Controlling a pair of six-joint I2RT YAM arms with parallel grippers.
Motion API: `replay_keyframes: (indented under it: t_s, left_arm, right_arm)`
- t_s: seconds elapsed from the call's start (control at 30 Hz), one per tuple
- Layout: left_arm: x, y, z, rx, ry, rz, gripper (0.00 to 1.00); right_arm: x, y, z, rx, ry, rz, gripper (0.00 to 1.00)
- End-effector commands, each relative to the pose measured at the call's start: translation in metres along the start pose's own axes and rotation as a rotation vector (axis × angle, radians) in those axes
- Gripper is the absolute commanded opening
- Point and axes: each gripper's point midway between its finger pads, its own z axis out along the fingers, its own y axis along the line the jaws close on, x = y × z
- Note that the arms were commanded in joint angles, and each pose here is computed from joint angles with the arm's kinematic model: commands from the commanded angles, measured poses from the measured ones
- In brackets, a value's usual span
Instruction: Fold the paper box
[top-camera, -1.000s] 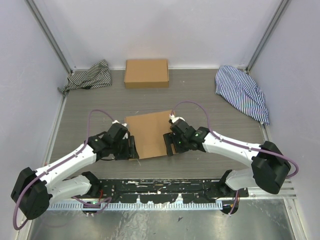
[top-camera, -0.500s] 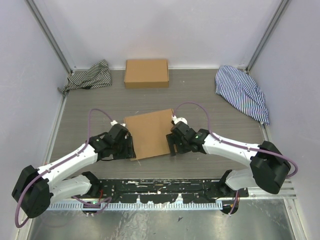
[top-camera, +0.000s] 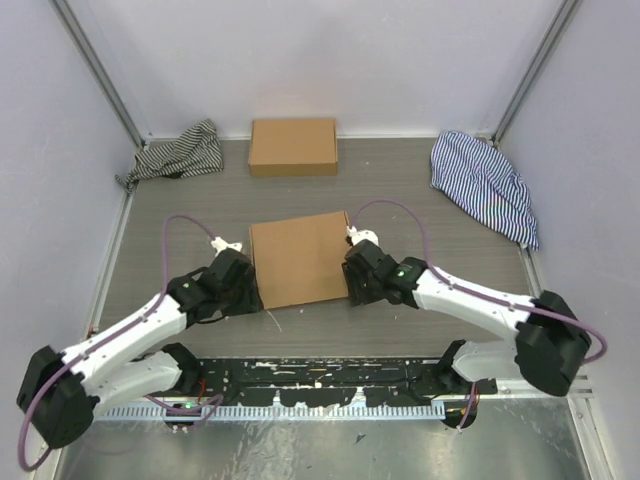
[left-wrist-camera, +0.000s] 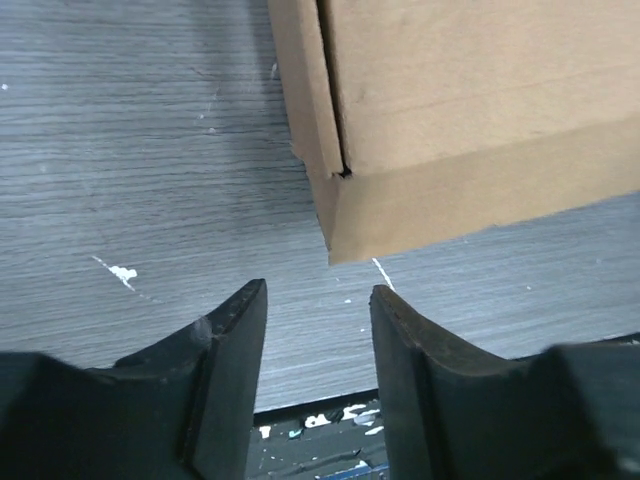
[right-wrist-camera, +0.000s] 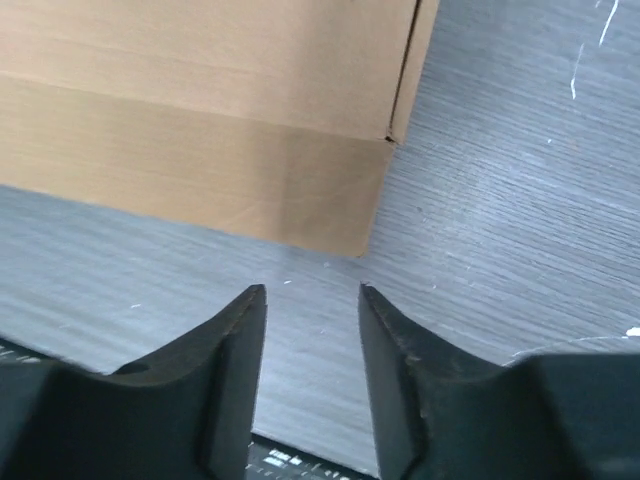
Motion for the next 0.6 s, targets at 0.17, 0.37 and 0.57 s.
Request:
replay_keyframes:
  t_s: [0.17, 0.37, 0.57]
  left_arm:
    - [-0.021, -0.038, -0.047, 0.264, -0.130, 0.002, 0.03]
    - [-0.014, -0.059, -0.035, 0.335, -0.067, 0.089, 0.00]
    - [-0.011, -0.063, -0.024, 0.312, -0.049, 0.175, 0.00]
  right_arm:
    - [-0.141, 0.041, -0.077, -0.089, -0.339, -0.043, 0.30]
    - [-0.260, 0.078, -0.045, -0.124, -0.446, -0.076, 0.18]
    - [-0.319, 0.092, 0.049, -0.279, -0.358, -0.061, 0.17]
